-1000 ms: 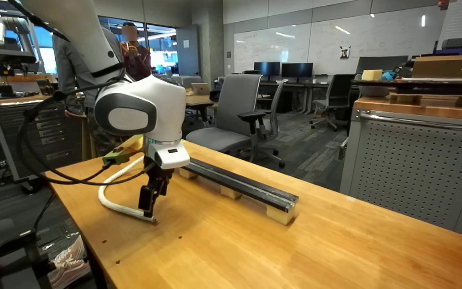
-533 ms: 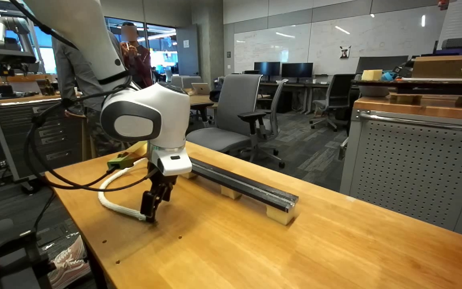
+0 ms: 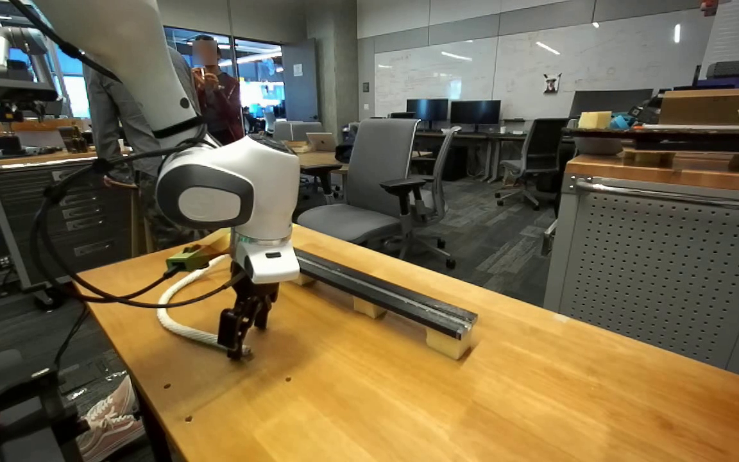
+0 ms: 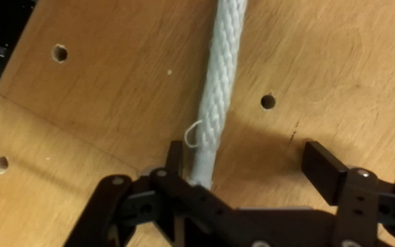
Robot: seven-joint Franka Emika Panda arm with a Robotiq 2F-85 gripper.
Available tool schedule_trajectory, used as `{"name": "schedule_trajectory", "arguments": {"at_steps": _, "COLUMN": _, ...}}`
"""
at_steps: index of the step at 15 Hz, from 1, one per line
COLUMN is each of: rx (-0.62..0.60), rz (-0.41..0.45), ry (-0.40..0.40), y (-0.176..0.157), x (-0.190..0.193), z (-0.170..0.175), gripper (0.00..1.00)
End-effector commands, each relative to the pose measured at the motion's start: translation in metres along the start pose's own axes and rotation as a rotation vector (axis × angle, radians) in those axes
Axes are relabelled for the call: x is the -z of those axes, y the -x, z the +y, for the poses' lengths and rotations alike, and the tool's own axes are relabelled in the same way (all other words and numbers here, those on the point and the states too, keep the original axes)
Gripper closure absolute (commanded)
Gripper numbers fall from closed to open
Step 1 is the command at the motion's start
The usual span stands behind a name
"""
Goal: Pick up the white rope and put it in between the black object.
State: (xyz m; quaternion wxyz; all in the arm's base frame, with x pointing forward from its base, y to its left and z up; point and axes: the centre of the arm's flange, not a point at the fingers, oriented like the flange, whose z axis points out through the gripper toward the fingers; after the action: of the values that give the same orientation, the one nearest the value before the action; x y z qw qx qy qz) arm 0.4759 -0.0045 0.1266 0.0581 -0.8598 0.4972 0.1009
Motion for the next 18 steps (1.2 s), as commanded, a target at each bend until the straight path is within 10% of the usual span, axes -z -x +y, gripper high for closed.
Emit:
{"name": "schedule_trajectory", "arguments": {"at_steps": 1, "rx": -0.013, "rz": 0.031, "ry": 0.011, "y": 0.011, "x": 0.005, "z": 0.001, "gripper": 0.41}}
{"name": "schedule_trajectory", "arguments": {"at_steps": 9, "rx": -0.019, "rz": 0.051, "ry": -0.017, "y": 0.013, "x": 0.017, "z": 0.003, "gripper": 1.00}}
{"name": "schedule_trajectory", "arguments": {"at_steps": 18, "rx": 0.064, "rz": 0.161, "ry": -0.079, "y": -0.001, "x": 0.077, "z": 0.001, "gripper": 0.97}}
